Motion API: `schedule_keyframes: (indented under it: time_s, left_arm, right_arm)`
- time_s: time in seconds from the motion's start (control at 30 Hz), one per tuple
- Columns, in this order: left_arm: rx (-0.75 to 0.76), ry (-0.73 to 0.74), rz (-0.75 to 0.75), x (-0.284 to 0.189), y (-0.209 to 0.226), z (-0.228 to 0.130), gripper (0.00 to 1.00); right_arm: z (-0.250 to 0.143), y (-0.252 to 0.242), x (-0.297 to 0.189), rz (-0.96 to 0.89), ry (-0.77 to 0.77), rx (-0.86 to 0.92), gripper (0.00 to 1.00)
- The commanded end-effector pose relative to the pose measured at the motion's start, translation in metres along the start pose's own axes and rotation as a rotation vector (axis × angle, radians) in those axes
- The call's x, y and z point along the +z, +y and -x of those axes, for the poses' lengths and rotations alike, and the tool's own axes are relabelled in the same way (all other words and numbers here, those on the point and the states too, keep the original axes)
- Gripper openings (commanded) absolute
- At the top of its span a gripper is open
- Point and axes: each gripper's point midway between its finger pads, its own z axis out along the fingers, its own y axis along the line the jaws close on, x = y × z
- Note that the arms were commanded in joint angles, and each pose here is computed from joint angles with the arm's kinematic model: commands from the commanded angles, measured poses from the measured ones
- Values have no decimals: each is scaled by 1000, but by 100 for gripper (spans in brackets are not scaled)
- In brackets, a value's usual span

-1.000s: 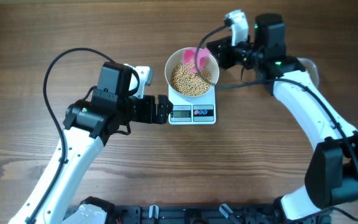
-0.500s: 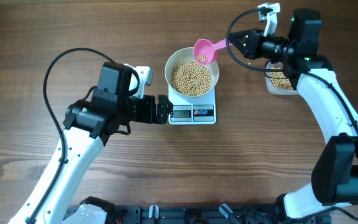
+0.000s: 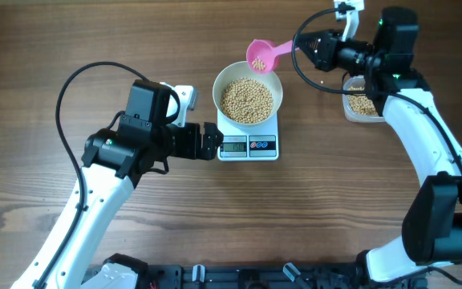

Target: Scoop item into bowl and weigh 150g on scale

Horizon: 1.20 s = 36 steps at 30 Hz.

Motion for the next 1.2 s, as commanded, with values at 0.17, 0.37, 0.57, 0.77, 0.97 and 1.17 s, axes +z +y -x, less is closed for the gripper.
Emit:
schedule_keyframes:
  time_s: [0.17,0.37,0.57,0.77,0.97,1.17]
  left_arm:
    - [17,10,-13,2,-2,-3,100]
    - [17,10,-13,2,-2,-3,100]
    - [17,10,-13,2,-2,-3,100]
    - [17,10,-13,2,-2,-3,100]
    - [17,10,-13,2,-2,-3,100]
    - [17,10,-13,2,-2,-3,100]
  right_arm:
    - [22,5,-15,18,-64,-5,4]
    - [25,1,-21,22,-73,9,4]
    - [24,3,-21,31,-69,7,4]
    - [23,2,-21,30,-65,16,4]
    - [23,2,-21,29,-64,14,4]
    - [22,2,-21,29,-63,20,4]
